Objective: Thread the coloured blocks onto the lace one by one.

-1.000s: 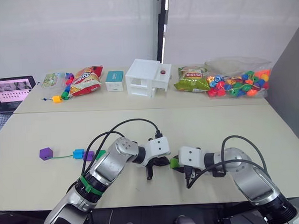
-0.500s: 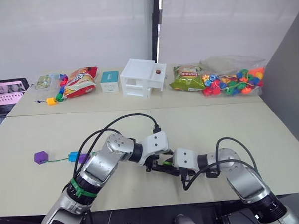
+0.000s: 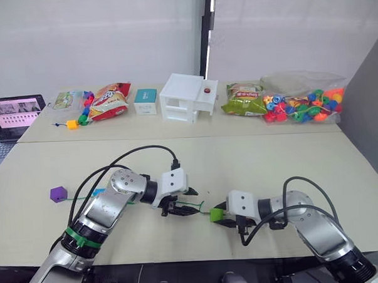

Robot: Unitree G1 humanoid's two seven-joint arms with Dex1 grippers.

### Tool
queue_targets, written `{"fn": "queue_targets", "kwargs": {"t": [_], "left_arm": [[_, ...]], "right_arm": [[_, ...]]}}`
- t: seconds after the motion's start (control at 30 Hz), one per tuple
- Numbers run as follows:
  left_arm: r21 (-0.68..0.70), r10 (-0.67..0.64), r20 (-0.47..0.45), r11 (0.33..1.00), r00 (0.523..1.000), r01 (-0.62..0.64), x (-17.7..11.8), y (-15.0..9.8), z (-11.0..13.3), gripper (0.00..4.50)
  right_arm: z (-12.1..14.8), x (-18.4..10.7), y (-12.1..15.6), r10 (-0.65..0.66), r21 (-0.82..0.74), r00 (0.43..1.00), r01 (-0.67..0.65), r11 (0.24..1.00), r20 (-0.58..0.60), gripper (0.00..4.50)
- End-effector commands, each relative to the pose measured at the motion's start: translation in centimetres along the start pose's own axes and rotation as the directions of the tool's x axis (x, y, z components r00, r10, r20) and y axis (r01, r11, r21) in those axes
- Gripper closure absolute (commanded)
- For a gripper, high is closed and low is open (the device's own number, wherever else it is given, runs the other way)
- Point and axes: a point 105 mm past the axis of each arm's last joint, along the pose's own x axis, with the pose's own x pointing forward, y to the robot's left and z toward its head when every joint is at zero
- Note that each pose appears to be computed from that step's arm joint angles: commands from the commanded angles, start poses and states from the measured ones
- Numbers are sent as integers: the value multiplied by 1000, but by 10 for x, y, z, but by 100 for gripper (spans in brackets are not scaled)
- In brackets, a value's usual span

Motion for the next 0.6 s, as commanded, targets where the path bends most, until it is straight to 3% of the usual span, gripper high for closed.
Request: {"fn": "queue_targets", "kwargs": {"t": [0.03, 0.33, 0.6], "left_arm": [[59, -8, -1, 998, 1000, 8, 2, 2, -1, 187], [84, -67, 61, 995, 996, 62, 15, -5, 7, 187], [162, -56, 44, 986, 997, 48, 24, -1, 5, 187]], "right_arm": [[-15, -6, 5, 8, 46, 999, -6, 999, -47, 336], [-20, -12, 5, -21, 69, 998, 25, 997, -57, 336], [-19, -10, 8, -16, 74, 998, 19, 997, -53, 336]]}}
